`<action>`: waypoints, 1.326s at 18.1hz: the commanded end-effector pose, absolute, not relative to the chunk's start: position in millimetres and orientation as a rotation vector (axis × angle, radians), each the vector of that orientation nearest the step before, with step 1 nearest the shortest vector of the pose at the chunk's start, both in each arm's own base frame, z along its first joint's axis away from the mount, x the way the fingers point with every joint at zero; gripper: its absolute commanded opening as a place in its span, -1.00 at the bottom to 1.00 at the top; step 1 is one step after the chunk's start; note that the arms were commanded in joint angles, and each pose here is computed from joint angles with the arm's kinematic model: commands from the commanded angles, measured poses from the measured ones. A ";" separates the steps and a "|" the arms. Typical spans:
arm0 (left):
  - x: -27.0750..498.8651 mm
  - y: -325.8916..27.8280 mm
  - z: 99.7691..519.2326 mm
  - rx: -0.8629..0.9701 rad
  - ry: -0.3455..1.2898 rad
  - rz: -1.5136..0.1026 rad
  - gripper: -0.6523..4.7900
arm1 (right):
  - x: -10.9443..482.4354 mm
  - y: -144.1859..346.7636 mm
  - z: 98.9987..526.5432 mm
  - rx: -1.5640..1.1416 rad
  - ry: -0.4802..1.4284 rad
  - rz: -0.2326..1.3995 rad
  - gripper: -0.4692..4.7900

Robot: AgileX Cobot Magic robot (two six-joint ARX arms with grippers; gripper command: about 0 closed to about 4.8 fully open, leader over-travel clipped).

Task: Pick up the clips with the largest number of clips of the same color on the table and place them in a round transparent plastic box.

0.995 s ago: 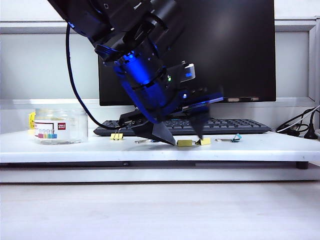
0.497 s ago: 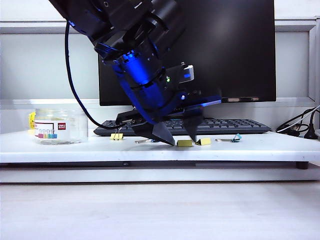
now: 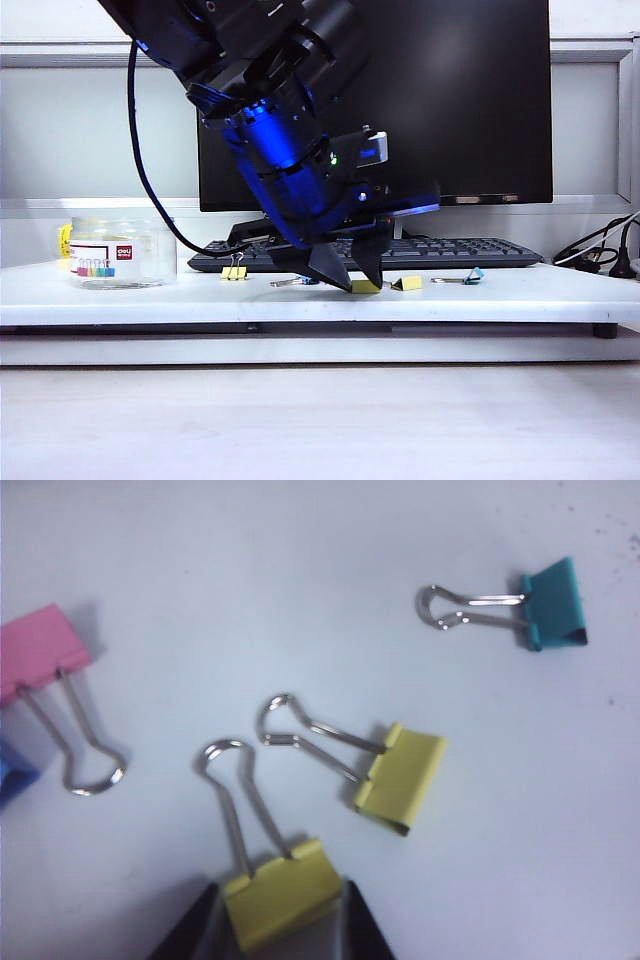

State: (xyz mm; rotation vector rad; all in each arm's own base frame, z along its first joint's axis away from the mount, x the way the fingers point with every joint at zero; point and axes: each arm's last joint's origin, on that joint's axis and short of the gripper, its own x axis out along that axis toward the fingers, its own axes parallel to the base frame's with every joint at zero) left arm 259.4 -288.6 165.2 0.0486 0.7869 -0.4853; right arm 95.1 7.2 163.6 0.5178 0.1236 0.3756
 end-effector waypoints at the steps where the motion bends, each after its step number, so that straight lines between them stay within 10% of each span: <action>1: 243.6 -273.2 130.8 0.195 1.047 -0.455 -0.36 | 95.2 7.1 163.4 0.513 0.115 0.378 -0.83; 24: 273.7 -256.2 224.6 0.295 0.831 -0.386 -0.35 | 95.2 7.2 162.0 0.498 0.126 0.376 -0.83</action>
